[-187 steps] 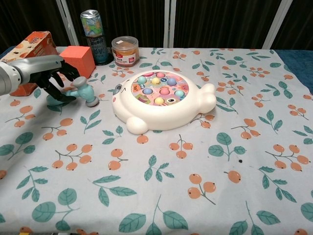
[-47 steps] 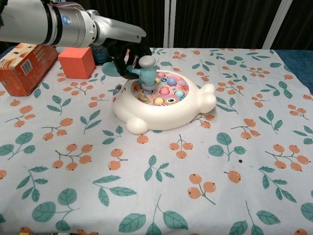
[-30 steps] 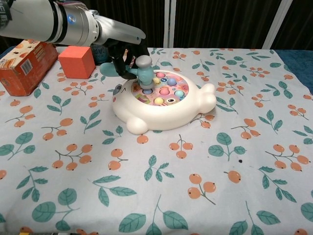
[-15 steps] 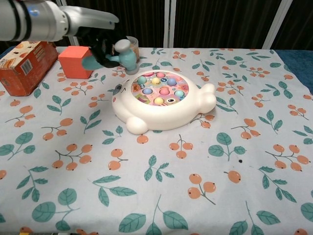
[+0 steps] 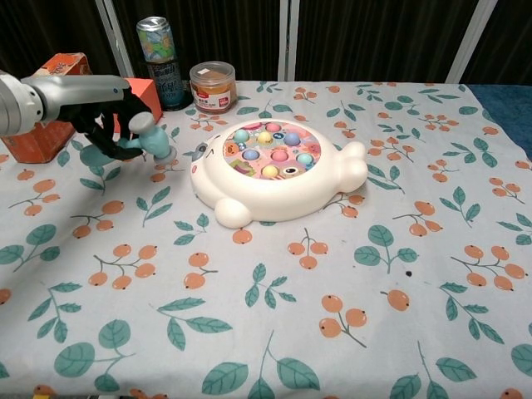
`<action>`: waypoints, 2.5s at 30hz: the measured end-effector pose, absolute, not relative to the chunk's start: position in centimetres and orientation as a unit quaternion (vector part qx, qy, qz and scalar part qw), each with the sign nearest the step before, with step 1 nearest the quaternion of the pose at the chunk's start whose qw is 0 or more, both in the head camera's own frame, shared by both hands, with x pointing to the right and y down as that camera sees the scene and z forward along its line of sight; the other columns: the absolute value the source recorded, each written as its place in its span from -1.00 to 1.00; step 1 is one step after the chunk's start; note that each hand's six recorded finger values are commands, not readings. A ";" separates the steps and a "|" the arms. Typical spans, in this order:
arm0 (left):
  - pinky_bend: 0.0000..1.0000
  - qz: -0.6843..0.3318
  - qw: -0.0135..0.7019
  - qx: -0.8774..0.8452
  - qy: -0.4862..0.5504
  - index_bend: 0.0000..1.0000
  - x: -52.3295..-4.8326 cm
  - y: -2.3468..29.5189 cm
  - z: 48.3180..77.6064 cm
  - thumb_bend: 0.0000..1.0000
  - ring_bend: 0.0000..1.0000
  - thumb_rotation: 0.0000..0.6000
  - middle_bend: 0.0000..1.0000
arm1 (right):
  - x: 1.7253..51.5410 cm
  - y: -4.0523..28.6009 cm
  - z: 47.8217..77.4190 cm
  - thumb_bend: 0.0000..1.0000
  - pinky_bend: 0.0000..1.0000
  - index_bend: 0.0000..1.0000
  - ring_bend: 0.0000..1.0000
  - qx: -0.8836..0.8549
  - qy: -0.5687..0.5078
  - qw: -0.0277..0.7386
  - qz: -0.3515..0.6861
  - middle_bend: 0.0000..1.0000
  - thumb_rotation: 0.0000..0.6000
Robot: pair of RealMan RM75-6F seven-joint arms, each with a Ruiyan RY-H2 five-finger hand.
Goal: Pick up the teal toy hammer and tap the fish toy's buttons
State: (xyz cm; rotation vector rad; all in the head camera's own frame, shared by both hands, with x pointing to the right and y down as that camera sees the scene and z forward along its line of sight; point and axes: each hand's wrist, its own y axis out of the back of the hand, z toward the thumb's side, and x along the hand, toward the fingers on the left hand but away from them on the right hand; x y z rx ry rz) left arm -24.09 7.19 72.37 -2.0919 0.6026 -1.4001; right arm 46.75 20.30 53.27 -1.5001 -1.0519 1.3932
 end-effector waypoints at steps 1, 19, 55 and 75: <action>-0.04 -0.523 0.271 -0.777 0.221 0.21 -24.2 7.4 72.8 -0.06 -0.15 1.00 0.03 | 46.8 20.3 53.3 -1.00 -0.77 -0.77 -0.89 -0.595 -0.418 0.407 0.553 -0.59 1.00; -0.10 -0.534 0.268 -0.775 0.204 -0.05 -24.4 8.7 74.6 -0.42 -0.27 1.00 -0.15 | 46.8 20.5 53.3 -1.00 -0.77 -0.77 -0.89 -0.595 -0.420 0.403 0.554 -0.59 1.00; -0.22 -0.527 0.274 -0.777 0.207 -0.71 -23.9 7.2 73.7 -0.65 -0.75 1.00 -0.70 | 46.9 20.4 53.3 -1.00 -0.77 -0.77 -0.89 -0.594 -0.422 0.402 0.554 -0.59 1.00; -0.90 -0.525 0.399 -0.612 0.436 -0.69 -39.8 9.8 60.0 -0.74 -0.99 1.00 -0.76 | 47.9 19.3 53.2 -0.95 -0.80 -0.79 -1.00 -0.607 -0.438 0.388 0.538 -0.62 1.00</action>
